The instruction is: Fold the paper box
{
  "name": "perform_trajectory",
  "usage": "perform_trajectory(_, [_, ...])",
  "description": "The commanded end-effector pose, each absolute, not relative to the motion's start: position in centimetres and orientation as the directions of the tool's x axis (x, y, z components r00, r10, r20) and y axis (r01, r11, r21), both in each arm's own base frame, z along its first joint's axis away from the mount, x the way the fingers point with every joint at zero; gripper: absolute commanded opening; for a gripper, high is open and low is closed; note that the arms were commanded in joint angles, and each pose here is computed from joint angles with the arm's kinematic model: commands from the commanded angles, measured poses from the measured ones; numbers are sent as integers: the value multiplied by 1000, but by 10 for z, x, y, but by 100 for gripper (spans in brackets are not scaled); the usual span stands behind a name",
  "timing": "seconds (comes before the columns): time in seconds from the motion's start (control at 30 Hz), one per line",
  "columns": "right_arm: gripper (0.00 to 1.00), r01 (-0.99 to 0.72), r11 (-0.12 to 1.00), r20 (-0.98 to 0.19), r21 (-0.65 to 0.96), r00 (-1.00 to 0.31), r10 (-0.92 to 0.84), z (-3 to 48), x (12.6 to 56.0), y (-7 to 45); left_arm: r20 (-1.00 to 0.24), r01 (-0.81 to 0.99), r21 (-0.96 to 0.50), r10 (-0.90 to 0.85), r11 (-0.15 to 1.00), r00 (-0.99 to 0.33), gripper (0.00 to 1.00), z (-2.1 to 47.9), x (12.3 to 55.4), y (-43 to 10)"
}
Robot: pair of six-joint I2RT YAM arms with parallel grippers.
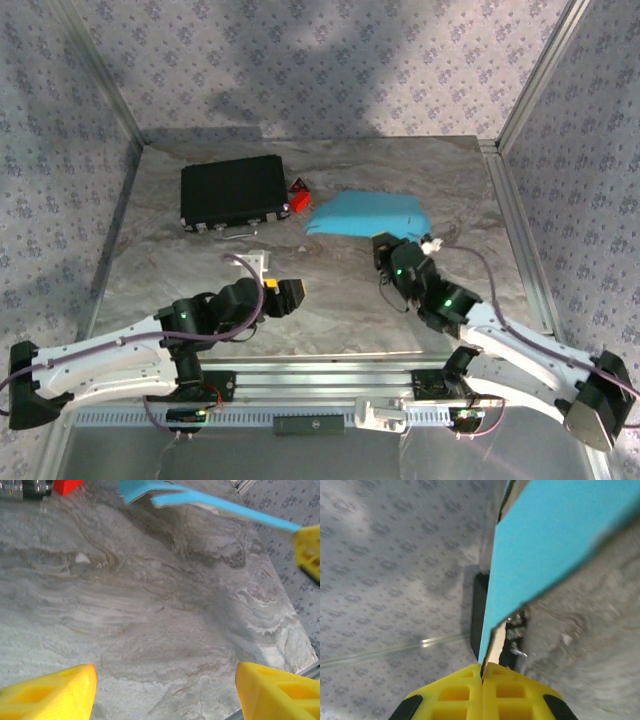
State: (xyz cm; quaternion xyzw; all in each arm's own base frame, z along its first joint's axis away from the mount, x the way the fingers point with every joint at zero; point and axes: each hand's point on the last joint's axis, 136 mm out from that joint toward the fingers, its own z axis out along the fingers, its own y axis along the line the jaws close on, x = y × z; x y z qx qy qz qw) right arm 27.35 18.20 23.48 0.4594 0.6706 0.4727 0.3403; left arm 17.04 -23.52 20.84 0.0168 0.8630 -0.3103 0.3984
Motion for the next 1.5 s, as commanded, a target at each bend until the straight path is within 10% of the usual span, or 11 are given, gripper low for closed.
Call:
perform_trajectory(0.0, [0,417,375,-188,828,-425,886,219,263,157,-813,374,-345,-75,861,-577,66,243,182,-237])
perform_trajectory(0.3, [0,399,458,-184,794,-560,808,293,270,160,-951,576,178,290,797,-108,60,263,200,-258])
perform_trajectory(0.6, [0,402,381,-81,832,-592,802,320,270,165,-984,706,177,147,685,104,69,265,212,-272])
perform_trajectory(1.13, [0,446,294,43,845,-605,795,334,267,167,-988,719,157,112,677,111,72,268,255,-305])
perform_trajectory(1.27, [0,457,288,63,841,-613,788,332,268,168,-987,721,156,124,675,98,63,270,266,-314])
perform_trajectory(1.47, [0,456,271,78,848,-613,787,334,275,169,-987,725,152,139,671,77,24,270,277,-322])
